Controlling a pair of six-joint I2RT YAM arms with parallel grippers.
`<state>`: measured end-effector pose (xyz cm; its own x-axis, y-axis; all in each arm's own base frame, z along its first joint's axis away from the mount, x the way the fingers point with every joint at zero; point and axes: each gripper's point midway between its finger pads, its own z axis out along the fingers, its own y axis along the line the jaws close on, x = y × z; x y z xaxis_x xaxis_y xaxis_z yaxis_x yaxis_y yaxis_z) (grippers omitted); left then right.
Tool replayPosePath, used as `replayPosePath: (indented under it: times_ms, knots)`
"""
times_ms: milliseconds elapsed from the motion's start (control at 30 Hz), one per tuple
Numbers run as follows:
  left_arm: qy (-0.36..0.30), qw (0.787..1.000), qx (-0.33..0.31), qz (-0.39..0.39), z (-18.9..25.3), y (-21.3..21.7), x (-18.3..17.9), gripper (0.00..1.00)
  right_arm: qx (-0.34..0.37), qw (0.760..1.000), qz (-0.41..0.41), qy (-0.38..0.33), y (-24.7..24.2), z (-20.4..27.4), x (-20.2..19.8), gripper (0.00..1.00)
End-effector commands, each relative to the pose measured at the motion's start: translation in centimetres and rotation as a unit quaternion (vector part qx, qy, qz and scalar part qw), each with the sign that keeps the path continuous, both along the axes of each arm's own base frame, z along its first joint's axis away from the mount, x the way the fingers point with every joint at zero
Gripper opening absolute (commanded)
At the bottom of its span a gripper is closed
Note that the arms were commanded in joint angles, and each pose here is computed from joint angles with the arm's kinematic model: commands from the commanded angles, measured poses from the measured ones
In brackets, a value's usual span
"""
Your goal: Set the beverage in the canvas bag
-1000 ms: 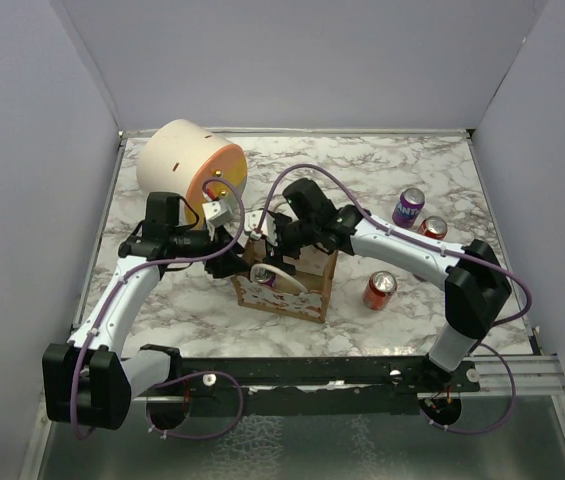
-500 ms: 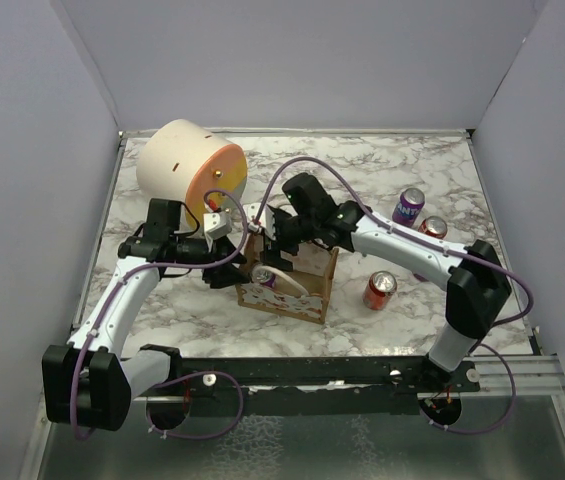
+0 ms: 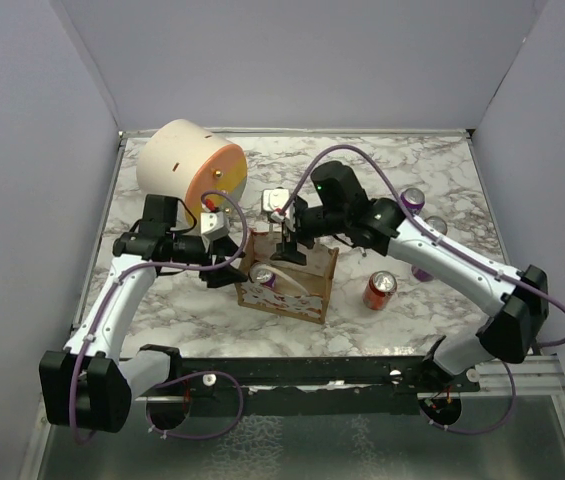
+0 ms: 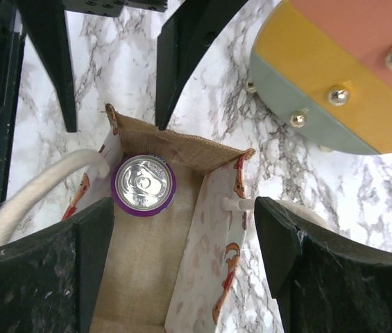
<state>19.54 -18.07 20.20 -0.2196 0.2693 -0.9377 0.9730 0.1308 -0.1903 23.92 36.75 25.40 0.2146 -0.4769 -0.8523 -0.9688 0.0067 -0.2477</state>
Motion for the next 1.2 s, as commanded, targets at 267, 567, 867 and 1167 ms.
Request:
replayPosePath:
  times_ms: [267, 567, 867, 1167]
  knots:
    - [-0.063, 0.996, 0.033, -0.050, 4.8, -0.7, -1.0, 0.70, 0.065, 0.994, -0.093, 0.010, -9.9, 5.8, 0.9, 0.80]
    - [-0.103, 0.985, 0.064, -0.121, 5.3, -4.5, -1.5, 0.61, 0.058, 0.954, -0.287, 0.064, -20.7, 3.7, 4.9, 0.79]
    - [-0.091, 0.970, 0.113, -0.197, 2.5, -5.8, -5.6, 0.22, -0.056, 0.958, -0.263, 0.104, -23.2, -2.8, 1.9, 0.84]
    - [-0.104, 0.953, 0.156, -0.239, -0.5, -5.2, -8.0, 0.04, -0.149, 0.962, -0.167, 0.159, -24.3, -7.7, -2.6, 0.90]
